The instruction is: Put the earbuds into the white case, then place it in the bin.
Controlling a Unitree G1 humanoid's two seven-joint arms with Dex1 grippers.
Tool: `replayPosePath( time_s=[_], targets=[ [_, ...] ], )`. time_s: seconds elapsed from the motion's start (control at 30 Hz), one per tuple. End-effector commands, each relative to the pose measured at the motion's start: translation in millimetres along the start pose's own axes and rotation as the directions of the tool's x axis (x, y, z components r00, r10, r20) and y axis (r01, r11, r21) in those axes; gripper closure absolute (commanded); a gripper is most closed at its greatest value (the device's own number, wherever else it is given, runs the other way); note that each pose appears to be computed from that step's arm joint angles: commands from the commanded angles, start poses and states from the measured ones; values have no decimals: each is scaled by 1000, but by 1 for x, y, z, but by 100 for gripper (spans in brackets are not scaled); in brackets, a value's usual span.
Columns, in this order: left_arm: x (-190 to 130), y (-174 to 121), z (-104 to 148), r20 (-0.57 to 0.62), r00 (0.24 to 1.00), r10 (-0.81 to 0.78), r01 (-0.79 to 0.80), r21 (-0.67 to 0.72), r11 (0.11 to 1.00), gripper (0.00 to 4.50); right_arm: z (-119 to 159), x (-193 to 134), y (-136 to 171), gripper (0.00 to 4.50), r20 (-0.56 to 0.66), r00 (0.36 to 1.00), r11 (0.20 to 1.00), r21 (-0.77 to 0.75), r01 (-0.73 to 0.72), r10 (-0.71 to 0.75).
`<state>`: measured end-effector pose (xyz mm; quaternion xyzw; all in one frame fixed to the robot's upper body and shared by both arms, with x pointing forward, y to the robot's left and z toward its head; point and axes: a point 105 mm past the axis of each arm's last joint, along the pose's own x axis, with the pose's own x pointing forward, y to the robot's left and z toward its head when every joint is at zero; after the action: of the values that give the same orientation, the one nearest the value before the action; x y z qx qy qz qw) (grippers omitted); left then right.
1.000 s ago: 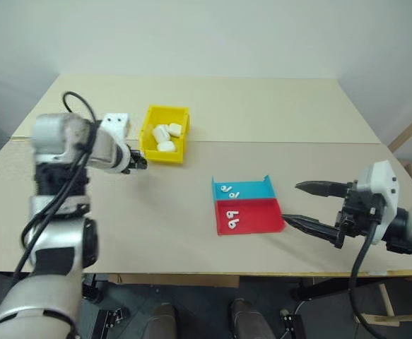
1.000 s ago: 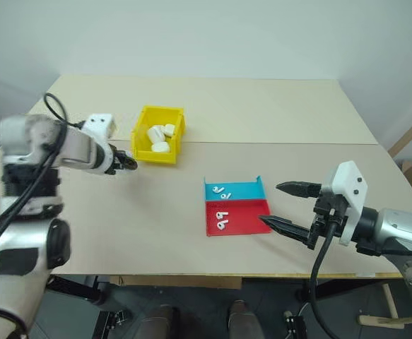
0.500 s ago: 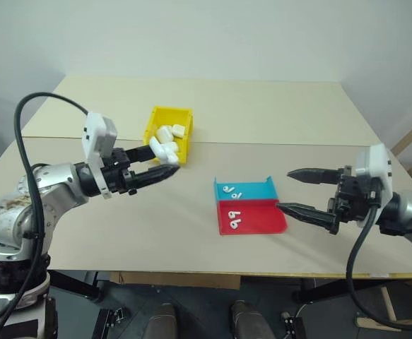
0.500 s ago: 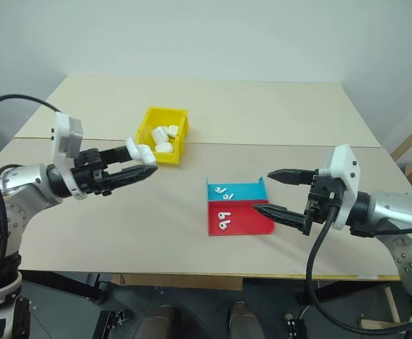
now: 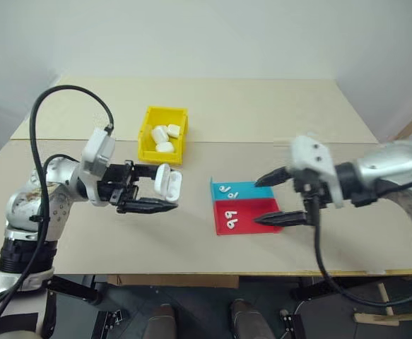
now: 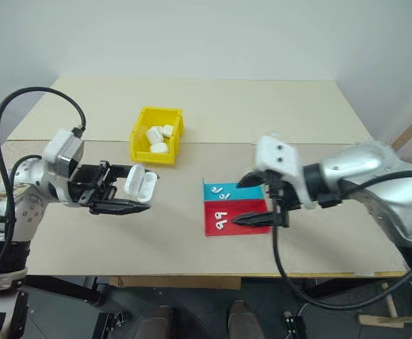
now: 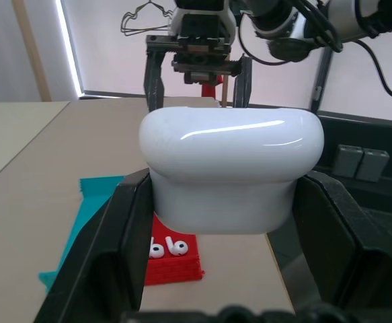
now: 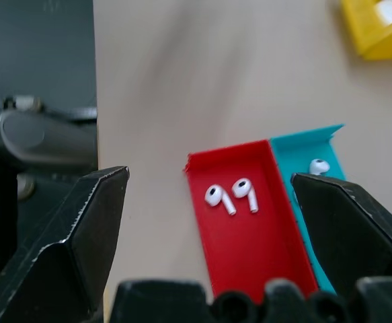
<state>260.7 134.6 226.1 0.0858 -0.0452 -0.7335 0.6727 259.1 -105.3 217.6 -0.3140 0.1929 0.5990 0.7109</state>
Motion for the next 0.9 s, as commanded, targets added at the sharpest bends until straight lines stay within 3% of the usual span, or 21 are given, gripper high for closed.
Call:
replayPosePath(
  time_s=[0.03,0.1,0.17,0.33,0.53,0.77,0.9],
  targets=[
    [8,-11,2,-5,999,-53,53,40,998,172,-2,13,4,18,-104,994,997,-56,-49,43],
    [8,-13,2,-2,999,-54,54,38,998,172,-3,22,2,58,-141,989,995,-80,-60,49],
    [6,-13,3,-2,999,-50,51,33,998,172,-6,33,1,125,-186,982,989,-131,-69,44],
    [0,-12,-2,-15,999,-46,46,19,999,172,-4,53,-10,125,-255,967,969,-239,-68,5],
    [-3,-10,-4,-18,999,-48,48,17,999,172,-7,70,-14,125,-346,938,917,-364,-165,32],
    [-7,-13,15,-22,999,-37,37,31,999,172,-10,79,-14,125,-396,913,867,-414,-277,102],
    [-6,-25,21,-22,999,-31,32,35,999,172,-8,83,-20,216,-393,914,862,-426,-276,98]
  ],
)
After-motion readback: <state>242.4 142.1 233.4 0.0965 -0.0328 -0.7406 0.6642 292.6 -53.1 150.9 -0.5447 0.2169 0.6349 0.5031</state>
